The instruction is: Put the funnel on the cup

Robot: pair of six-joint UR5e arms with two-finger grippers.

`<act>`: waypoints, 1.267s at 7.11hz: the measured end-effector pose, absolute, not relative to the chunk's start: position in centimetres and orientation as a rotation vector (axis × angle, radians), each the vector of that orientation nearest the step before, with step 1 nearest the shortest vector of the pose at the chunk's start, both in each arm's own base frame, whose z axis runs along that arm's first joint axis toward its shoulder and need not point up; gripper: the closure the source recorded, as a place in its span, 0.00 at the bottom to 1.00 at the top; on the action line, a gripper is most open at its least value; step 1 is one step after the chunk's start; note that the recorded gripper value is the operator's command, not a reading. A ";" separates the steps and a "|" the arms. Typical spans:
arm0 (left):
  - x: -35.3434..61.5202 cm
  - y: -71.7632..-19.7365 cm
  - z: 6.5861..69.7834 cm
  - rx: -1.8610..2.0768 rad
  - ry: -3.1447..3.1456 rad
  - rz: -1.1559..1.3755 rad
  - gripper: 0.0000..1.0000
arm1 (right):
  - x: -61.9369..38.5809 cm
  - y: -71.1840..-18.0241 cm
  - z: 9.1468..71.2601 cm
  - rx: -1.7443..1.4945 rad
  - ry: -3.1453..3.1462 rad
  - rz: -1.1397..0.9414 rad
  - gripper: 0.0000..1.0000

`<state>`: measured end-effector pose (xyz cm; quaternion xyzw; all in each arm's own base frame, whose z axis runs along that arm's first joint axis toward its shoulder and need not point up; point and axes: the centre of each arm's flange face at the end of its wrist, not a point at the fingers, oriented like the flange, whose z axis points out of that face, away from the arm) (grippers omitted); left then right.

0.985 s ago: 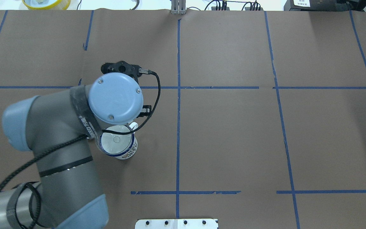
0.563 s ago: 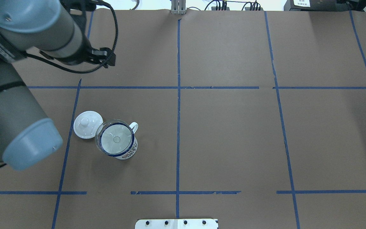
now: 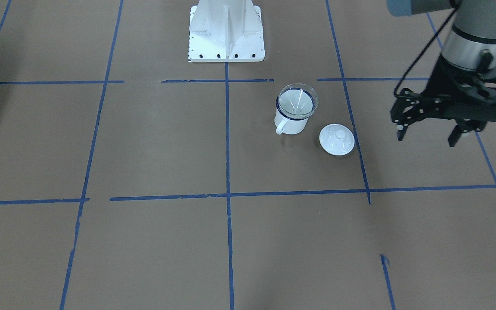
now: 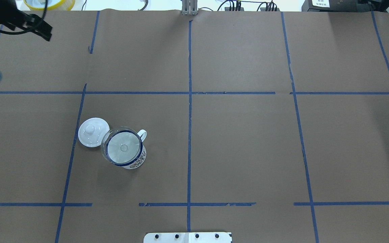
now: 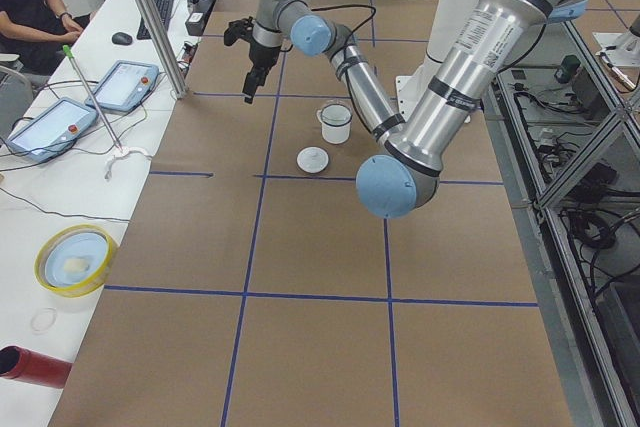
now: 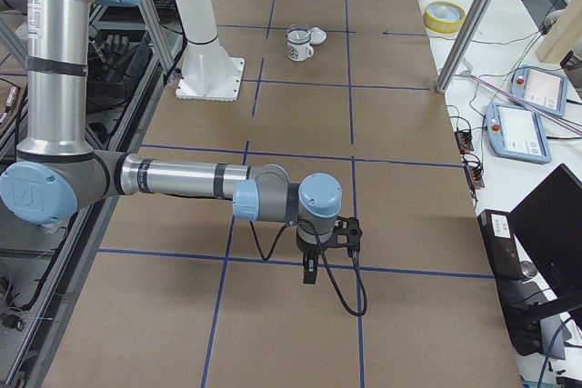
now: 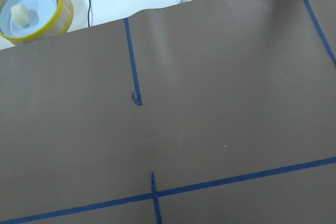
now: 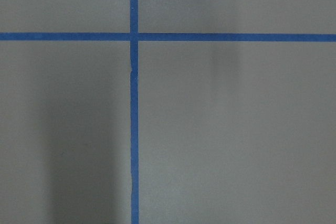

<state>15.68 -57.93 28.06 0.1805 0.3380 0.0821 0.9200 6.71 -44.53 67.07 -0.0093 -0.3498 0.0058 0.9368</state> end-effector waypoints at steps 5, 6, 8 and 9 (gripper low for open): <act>-6.4 -55.2 57.4 0.199 0.711 0.253 0.00 | 6.7 -44.5 67.1 -0.019 -0.715 0.012 0.00; -8.5 -53.6 62.3 0.170 0.717 0.225 0.00 | 6.7 -44.5 67.1 -0.019 -0.715 0.012 0.00; -9.6 -51.7 67.0 0.114 0.726 0.189 0.00 | 6.7 -44.5 67.1 -0.019 -0.715 0.012 0.00; -9.7 -51.0 67.9 0.098 0.729 0.180 0.00 | 6.7 -44.6 67.1 -0.019 -0.715 0.012 0.00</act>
